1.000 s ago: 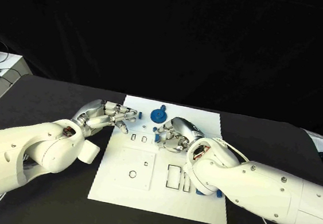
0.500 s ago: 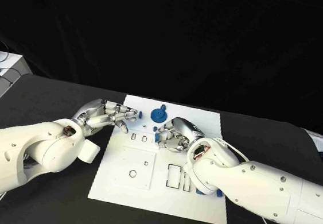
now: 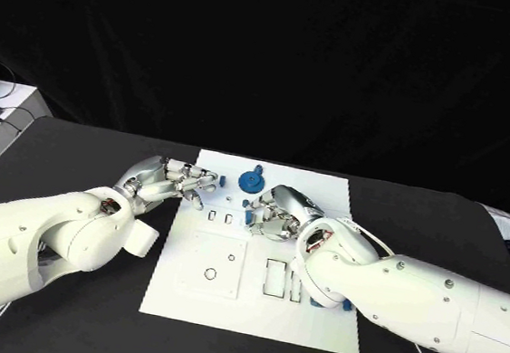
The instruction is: Assemble the parts on the task board
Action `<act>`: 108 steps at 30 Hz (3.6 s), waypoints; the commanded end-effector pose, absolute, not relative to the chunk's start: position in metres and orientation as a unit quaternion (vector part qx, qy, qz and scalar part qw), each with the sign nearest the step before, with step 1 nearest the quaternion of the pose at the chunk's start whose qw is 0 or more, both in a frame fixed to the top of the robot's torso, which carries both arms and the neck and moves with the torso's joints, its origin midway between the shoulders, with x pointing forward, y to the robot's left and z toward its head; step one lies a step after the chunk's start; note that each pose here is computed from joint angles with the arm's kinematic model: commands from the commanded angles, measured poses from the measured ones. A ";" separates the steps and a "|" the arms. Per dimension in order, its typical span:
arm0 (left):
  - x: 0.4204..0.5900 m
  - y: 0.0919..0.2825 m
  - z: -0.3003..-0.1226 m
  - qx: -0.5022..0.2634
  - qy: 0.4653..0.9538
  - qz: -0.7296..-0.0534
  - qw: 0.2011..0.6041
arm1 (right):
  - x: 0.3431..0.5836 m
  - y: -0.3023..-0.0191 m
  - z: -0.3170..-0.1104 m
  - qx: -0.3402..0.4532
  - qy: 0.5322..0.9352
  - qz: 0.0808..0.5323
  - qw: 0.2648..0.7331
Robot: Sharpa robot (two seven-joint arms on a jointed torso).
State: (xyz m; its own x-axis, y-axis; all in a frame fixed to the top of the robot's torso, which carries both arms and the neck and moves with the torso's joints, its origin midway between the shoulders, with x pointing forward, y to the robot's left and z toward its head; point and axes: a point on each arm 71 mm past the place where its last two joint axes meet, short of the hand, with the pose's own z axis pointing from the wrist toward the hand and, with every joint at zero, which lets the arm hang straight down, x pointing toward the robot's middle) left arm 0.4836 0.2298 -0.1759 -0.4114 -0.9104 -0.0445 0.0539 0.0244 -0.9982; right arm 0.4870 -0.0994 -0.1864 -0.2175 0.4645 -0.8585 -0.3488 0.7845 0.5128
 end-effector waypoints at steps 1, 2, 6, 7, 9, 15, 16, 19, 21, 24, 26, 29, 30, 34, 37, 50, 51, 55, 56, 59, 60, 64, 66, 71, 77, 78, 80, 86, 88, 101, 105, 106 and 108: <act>0.483 0.228 -0.175 -0.357 0.592 -0.603 0.399 | 0.485 -0.099 -0.187 0.032 0.711 0.330 0.620; 0.483 0.228 -0.175 -0.357 0.592 -0.603 0.399 | 0.485 -0.099 -0.187 0.032 0.711 0.330 0.620; 0.483 0.228 -0.175 -0.357 0.592 -0.603 0.399 | 0.485 -0.100 -0.188 0.032 0.713 0.329 0.619; 0.483 0.228 -0.175 -0.357 0.592 -0.603 0.399 | 0.485 -0.100 -0.188 0.032 0.713 0.328 0.619; 0.483 0.228 -0.175 -0.357 0.592 -0.603 0.399 | 0.485 -0.101 -0.188 0.032 0.714 0.327 0.618; 0.483 0.228 -0.175 -0.357 0.592 -0.602 0.400 | 0.486 -0.103 -0.189 0.032 0.716 0.323 0.618; 0.483 0.229 -0.175 -0.357 0.592 -0.602 0.400 | 0.486 -0.103 -0.189 0.032 0.717 0.323 0.617; 0.483 0.229 -0.175 -0.357 0.592 -0.602 0.400 | 0.485 -0.103 -0.189 0.031 0.718 0.323 0.616; 0.484 0.229 -0.175 -0.358 0.592 -0.602 0.400 | 0.485 -0.103 -0.189 0.030 0.718 0.324 0.615; 0.484 0.229 -0.175 -0.358 0.591 -0.602 0.400 | 0.484 -0.103 -0.189 0.029 0.718 0.325 0.614; 0.484 0.229 -0.175 -0.358 0.591 -0.602 0.400 | 0.483 -0.103 -0.189 0.029 0.718 0.326 0.614; 0.484 0.229 -0.175 -0.358 0.591 -0.602 0.400 | 0.482 -0.103 -0.189 0.029 0.718 0.327 0.614; 0.484 0.229 -0.175 -0.358 0.591 -0.602 0.400 | 0.482 -0.103 -0.189 0.029 0.718 0.327 0.613; 0.484 0.229 -0.175 -0.358 0.591 -0.602 0.400 | 0.482 -0.104 -0.189 0.030 0.718 0.327 0.613; 0.484 0.229 -0.175 -0.358 0.591 -0.601 0.401 | 0.482 -0.105 -0.189 0.030 0.719 0.326 0.614; 0.484 0.229 -0.177 -0.355 0.602 -0.590 0.405 | 0.482 -0.111 -0.186 0.048 0.699 0.323 0.636; 0.484 0.229 -0.178 -0.353 0.605 -0.586 0.408 | 0.482 -0.112 -0.185 0.051 0.694 0.325 0.640; 0.485 0.230 -0.180 -0.347 0.622 -0.566 0.415 | 0.481 -0.116 -0.181 0.064 0.675 0.335 0.654; 0.485 0.230 -0.181 -0.345 0.627 -0.561 0.416 | 0.480 -0.118 -0.180 0.068 0.670 0.339 0.657; 0.485 0.230 -0.183 -0.342 0.643 -0.541 0.421 | 0.480 -0.122 -0.175 0.082 0.654 0.350 0.666; 0.486 0.230 -0.185 -0.340 0.650 -0.532 0.423 | 0.480 -0.124 -0.173 0.089 0.647 0.356 0.669; 0.486 0.229 -0.189 -0.333 0.679 -0.495 0.428 | 0.482 -0.134 -0.165 0.125 0.627 0.375 0.671; 0.486 0.228 -0.190 -0.330 0.693 -0.476 0.428 | 0.484 -0.141 -0.160 0.147 0.621 0.386 0.666; 0.490 0.223 -0.190 -0.317 0.730 -0.429 0.428 | 0.492 -0.158 -0.148 0.184 0.613 0.405 0.652; 0.498 0.212 -0.189 -0.283 0.779 -0.372 0.418 | 0.503 -0.184 -0.138 0.225 0.614 0.407 0.637; 0.500 0.209 -0.189 -0.275 0.788 -0.361 0.416 | 0.505 -0.188 -0.136 0.231 0.614 0.406 0.636; 0.505 0.205 -0.187 -0.256 0.801 -0.344 0.418 | 0.508 -0.197 -0.134 0.238 0.615 0.404 0.634; 0.522 0.188 -0.182 -0.217 0.828 -0.302 0.420 | 0.516 -0.218 -0.128 0.254 0.622 0.388 0.631; 0.527 0.183 -0.181 -0.210 0.835 -0.289 0.417 | 0.518 -0.223 -0.128 0.258 0.624 0.383 0.631; 0.541 0.165 -0.185 -0.191 0.872 -0.222 0.393 | 0.524 -0.234 -0.130 0.262 0.635 0.365 0.629; 0.543 0.160 -0.186 -0.186 0.877 -0.215 0.388 | 0.525 -0.236 -0.130 0.263 0.636 0.360 0.629; 0.543 0.159 -0.186 -0.185 0.878 -0.213 0.388 | 0.525 -0.236 -0.130 0.263 0.637 0.360 0.630; 0.544 0.157 -0.186 -0.184 0.879 -0.208 0.388 | 0.525 -0.236 -0.130 0.263 0.637 0.358 0.630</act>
State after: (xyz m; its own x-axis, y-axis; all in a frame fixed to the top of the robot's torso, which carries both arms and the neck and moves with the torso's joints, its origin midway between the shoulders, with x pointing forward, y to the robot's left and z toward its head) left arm 0.5453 0.1588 -0.1842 -0.6030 -0.5205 -0.6045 -0.1577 0.8207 -0.5492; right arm 0.5248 -0.2376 -0.1296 -0.0468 0.7933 -0.6071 -0.1184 0.5991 0.7919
